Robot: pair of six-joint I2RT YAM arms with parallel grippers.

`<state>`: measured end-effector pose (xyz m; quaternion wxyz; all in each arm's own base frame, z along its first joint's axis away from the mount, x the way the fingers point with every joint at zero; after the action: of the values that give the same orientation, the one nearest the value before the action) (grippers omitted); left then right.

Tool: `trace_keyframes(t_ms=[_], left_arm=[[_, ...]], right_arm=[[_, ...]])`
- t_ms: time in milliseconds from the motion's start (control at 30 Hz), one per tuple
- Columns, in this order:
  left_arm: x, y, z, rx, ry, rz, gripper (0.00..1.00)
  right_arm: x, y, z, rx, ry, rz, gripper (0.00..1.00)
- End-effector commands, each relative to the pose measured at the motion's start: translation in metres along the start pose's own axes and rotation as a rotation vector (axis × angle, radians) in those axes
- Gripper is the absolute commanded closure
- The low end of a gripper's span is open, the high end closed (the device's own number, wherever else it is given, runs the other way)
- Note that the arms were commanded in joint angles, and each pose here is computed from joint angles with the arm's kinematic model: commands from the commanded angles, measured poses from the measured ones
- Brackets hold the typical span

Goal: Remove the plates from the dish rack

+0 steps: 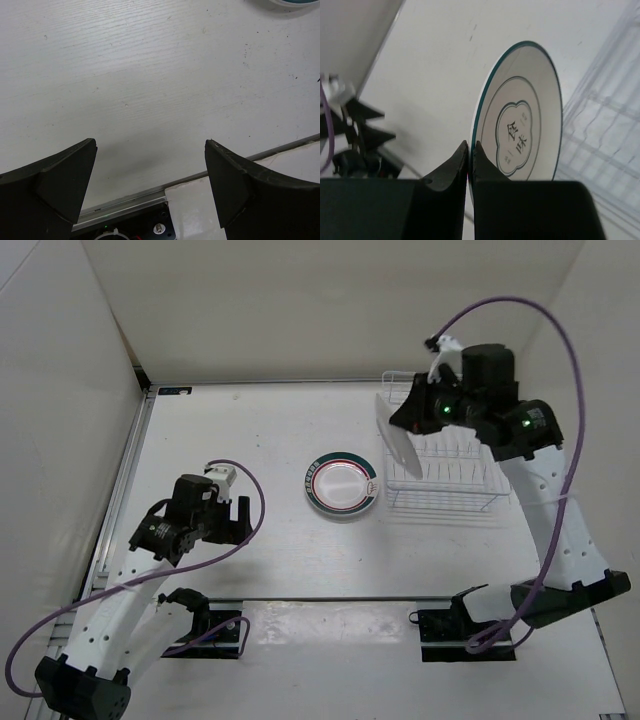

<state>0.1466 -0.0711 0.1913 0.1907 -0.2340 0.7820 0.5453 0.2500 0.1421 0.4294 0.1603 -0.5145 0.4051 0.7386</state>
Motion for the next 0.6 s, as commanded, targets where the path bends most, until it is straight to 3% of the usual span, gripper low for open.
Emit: trace_keyframes(t_ms=[0, 100, 567], left_arm=[[-0.002, 0.003, 0.0, -0.004, 0.007, -0.029, 0.0], [-0.003, 0.004, 0.0, -0.007, 0.007, -0.036, 0.0], [-0.003, 0.005, 0.001, -0.018, 0.005, -0.041, 0.0]], right_arm=[[0.024, -0.008, 0.035, -0.125, 0.122, 0.049, 1.0], [0.062, -0.026, 0.063, -0.163, 0.214, 0.175, 1.0], [0.209, -0.027, 0.131, -0.279, 0.504, 0.448, 1.0]])
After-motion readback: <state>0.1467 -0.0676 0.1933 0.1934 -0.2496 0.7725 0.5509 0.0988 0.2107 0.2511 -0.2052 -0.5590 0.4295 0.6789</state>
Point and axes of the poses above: each gripper's point midway between its finger pads, its own y axis back along the fingers, its own z axis along the line the jaws close on, x = y × z, the point moved 7 cm from there along y, back along the fingers, and after that the axes turned 15 degrees about y, right-handed, at the moved point
